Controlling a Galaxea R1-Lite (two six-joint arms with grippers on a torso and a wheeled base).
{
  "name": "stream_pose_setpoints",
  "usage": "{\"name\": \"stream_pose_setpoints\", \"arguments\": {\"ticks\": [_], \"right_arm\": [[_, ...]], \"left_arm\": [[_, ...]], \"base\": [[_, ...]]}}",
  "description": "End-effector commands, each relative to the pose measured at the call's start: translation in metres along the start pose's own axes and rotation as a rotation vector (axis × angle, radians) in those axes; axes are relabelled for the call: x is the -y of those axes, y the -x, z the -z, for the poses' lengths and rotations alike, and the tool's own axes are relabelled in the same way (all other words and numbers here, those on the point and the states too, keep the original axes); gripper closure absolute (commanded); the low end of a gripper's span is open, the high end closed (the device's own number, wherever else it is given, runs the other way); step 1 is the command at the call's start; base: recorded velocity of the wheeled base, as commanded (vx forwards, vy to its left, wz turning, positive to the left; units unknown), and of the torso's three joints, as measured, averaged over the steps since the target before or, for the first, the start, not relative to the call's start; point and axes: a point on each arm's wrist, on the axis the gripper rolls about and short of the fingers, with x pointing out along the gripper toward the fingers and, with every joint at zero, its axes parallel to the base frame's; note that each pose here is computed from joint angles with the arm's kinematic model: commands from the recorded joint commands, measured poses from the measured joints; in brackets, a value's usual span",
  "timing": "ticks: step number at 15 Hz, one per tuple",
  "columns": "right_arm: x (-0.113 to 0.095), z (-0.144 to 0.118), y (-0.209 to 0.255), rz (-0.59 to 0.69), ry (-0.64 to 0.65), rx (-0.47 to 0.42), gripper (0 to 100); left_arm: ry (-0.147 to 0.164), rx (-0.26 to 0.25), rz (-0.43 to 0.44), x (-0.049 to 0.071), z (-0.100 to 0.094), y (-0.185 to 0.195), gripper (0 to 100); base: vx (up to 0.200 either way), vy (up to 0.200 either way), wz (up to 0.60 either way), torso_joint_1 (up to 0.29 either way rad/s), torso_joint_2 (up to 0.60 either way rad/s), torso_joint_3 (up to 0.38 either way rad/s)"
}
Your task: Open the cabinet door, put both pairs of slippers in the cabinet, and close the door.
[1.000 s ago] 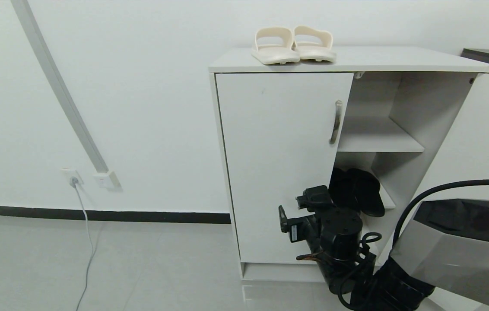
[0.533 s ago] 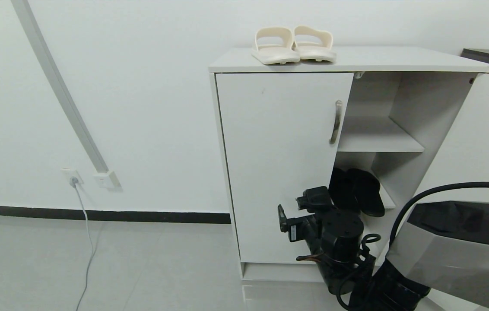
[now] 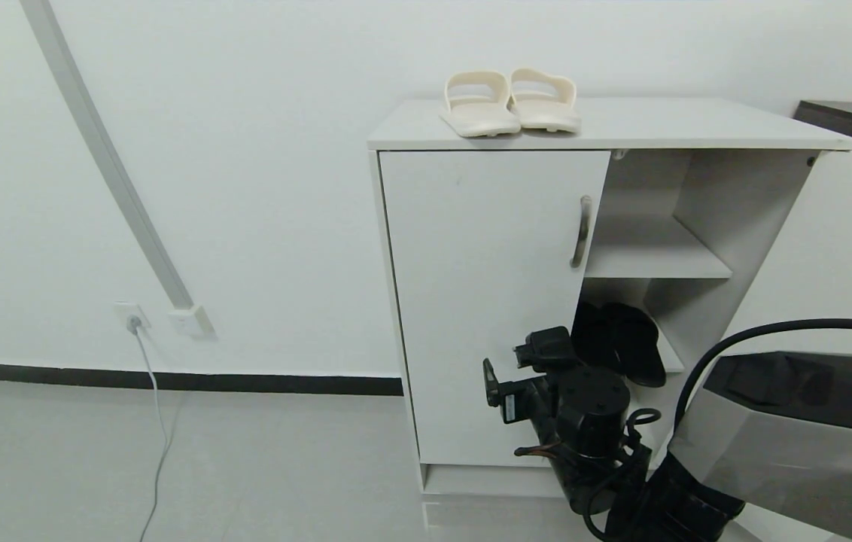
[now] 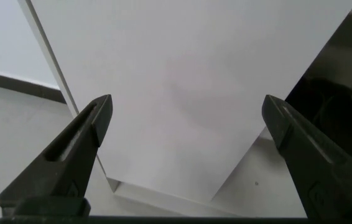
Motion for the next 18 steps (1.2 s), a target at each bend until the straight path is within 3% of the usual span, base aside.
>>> {"name": "stream_pose_setpoints", "arguments": {"ticks": [1,18], "right_arm": [[-0.0001,0.0015,0.0001,-0.001,0.003,-0.004,0],[-0.0006,0.0040,0.0006,-0.003,0.008,-0.012,0]], "left_arm": [[0.000,-0.001,0.000,0.0000,0.0000,-0.0001,100],[0.000,-0.001,0.000,0.0000,0.0000,-0.0001,100]], "base": [[0.000,0.000,0.00,0.080,-0.42,-0.344],[0.000,0.000,0.00,0.160,-0.48,-0.326]]}}
